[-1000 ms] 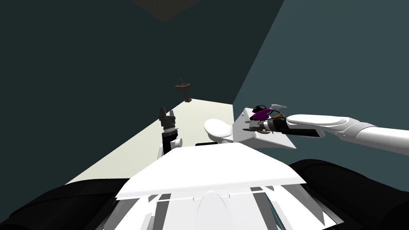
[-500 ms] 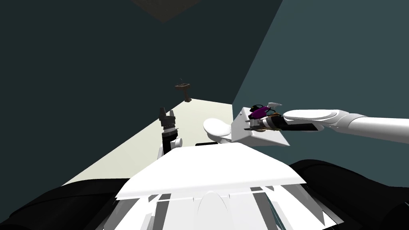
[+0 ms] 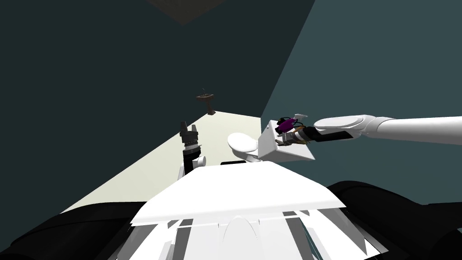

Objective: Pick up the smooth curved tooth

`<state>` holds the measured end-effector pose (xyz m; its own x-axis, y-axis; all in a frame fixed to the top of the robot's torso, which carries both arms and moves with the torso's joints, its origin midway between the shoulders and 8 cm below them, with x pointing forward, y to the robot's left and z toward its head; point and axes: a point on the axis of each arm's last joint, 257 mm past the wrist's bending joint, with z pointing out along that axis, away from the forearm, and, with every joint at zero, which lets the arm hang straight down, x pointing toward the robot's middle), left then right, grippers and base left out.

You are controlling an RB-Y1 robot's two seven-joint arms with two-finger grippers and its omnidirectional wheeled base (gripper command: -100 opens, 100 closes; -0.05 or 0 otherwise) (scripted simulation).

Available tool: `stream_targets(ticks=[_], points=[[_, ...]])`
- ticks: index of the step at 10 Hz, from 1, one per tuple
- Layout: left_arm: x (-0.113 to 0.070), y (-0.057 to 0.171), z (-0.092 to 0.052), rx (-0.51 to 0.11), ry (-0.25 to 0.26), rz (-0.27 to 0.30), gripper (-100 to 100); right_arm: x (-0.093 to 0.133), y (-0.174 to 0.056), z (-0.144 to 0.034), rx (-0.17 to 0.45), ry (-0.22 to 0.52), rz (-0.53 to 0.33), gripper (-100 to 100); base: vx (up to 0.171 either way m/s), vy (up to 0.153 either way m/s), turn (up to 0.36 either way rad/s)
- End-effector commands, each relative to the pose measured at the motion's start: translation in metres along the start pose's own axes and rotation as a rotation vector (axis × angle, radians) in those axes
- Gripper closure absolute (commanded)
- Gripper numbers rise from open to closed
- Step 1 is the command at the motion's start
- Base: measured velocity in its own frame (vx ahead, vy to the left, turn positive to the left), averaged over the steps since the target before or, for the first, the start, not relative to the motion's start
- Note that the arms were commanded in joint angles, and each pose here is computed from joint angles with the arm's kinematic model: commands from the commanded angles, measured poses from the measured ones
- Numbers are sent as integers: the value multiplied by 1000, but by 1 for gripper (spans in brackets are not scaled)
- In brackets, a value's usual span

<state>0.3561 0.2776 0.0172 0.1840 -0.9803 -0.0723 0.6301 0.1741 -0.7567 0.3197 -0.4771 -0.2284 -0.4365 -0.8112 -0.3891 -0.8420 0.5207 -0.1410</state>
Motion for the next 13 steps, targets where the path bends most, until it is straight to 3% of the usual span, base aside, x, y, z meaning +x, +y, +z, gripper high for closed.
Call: stream_targets(ticks=[1,4,5,6,8,9,10,13], points=[[0,0,0,0,0,0,0,1,-4,-1,-11,32,-29,-100,-70,-96,-12],[0,0,0,0,0,0,0,2,-7,-2,-22,56,-49,-100,-56,-63,-19],[0,0,0,0,0,0,0,3,-7,-2,-23,57,-50,0,-5,-6,0],[0,0,0,0,0,0,0,16,3,4,-20,62,-36,-100,34,16,105],[0,0,0,0,0,0,0,30,13,9,-16,68,-23,-100,78,31,99],[0,0,0,0,0,0,0,26,11,6,-18,66,-27,-100,32,9,9],[0,0,0,0,0,0,0,27,11,6,-17,66,-27,100,5,2,-2],[0,0,0,0,0,0,0,27,11,6,-16,66,-25,100,0,0,0]])
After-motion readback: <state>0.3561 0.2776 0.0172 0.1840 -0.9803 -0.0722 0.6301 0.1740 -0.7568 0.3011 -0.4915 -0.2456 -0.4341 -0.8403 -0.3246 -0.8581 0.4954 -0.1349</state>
